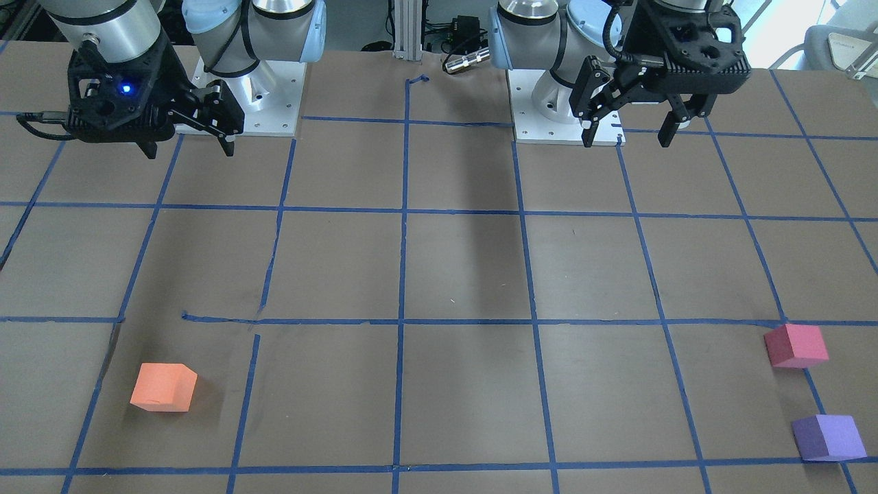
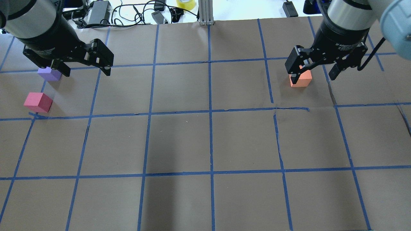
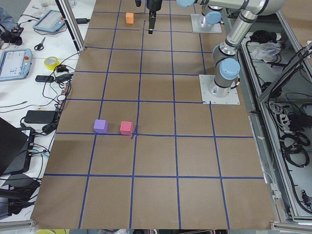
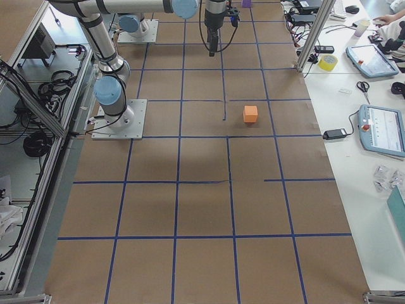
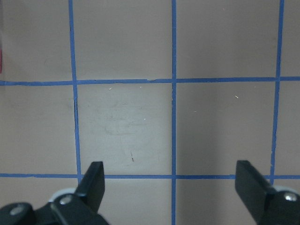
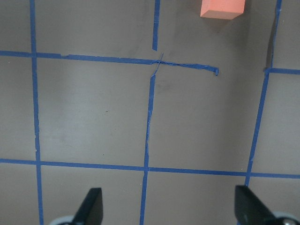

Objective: Arrange blocks in a line

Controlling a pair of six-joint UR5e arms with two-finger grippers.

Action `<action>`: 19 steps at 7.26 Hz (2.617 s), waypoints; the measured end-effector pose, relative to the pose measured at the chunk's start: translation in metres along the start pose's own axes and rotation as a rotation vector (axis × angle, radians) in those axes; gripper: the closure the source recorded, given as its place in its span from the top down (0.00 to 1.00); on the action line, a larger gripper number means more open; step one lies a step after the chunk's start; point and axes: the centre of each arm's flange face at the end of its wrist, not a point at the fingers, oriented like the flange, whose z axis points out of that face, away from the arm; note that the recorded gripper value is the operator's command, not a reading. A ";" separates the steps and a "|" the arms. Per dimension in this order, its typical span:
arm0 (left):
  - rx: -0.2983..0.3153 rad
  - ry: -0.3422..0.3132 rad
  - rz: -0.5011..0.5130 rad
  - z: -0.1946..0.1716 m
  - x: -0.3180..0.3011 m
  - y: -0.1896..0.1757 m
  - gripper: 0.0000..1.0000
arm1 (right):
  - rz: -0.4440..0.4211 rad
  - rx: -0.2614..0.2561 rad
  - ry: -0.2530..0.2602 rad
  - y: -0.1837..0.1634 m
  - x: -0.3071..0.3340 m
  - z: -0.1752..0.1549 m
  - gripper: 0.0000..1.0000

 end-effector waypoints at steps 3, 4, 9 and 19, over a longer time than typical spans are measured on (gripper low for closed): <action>0.001 0.000 -0.001 -0.001 0.000 0.000 1.00 | 0.009 -0.008 0.018 0.000 0.002 0.001 1.00; 0.002 0.000 -0.001 -0.001 0.000 0.000 1.00 | 0.011 -0.008 0.019 -0.001 0.002 0.002 1.00; 0.004 0.000 -0.001 -0.002 -0.001 -0.001 1.00 | 0.076 -0.009 0.016 -0.028 0.041 0.021 1.00; 0.008 -0.010 0.001 -0.003 -0.001 -0.006 1.00 | -0.017 0.197 0.028 -0.213 0.124 0.229 1.00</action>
